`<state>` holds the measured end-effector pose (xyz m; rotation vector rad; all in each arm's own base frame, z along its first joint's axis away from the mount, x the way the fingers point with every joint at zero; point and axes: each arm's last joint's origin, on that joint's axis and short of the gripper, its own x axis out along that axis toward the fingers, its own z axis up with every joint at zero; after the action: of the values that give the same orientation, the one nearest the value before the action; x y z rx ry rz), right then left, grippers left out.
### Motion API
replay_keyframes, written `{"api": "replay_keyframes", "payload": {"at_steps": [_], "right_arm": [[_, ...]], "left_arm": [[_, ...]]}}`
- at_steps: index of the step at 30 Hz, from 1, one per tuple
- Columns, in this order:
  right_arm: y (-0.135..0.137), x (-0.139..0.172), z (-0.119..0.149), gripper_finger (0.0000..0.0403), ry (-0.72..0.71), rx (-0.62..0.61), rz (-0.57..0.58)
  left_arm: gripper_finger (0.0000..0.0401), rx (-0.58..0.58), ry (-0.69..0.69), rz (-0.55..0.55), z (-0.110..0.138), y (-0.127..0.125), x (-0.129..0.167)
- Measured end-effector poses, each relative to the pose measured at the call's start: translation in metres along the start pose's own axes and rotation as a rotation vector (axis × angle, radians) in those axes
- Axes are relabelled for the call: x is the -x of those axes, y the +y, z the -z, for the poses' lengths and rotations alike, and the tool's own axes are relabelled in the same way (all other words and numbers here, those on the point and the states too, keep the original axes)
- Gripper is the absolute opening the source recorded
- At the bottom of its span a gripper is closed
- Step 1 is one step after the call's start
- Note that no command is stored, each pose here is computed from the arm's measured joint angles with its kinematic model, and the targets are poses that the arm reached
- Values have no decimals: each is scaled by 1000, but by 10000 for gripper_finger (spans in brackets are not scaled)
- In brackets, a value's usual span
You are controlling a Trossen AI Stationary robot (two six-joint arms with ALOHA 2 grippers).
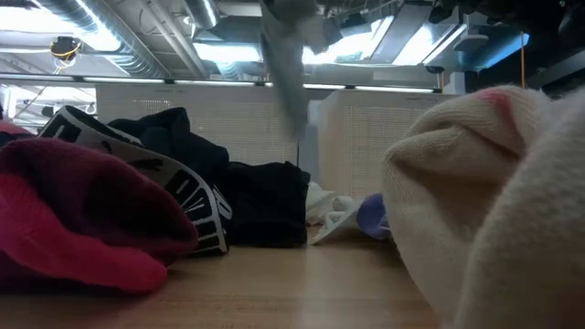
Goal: Sort clothes
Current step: Put the right gray sock into the left white laundry bin
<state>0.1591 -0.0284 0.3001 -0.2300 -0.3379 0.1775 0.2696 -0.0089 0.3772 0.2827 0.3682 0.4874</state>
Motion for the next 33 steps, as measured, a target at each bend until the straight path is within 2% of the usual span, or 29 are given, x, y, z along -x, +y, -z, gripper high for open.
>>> {"api": "replay_keyframes", "payload": {"at_steps": [5,8,12,15,23,33], "right_arm": [[0,0,0,5,0,0,0],[0,0,0,5,0,0,0],[0,0,0,5,0,0,0],[0,0,0,5,1,0,0],[0,0,0,5,5,-2,-1],[0,0,0,5,5,-2,-1]], "left_arm": [[4,33,-145,-72,-16,31,24],[4,12,-196,-168,-22,48,33],[5,-37,-179,-335,-23,70,32],[5,-50,-147,-415,-20,86,26],[5,-19,6,-549,11,116,5],[5,89,174,-577,60,121,-15]]}}
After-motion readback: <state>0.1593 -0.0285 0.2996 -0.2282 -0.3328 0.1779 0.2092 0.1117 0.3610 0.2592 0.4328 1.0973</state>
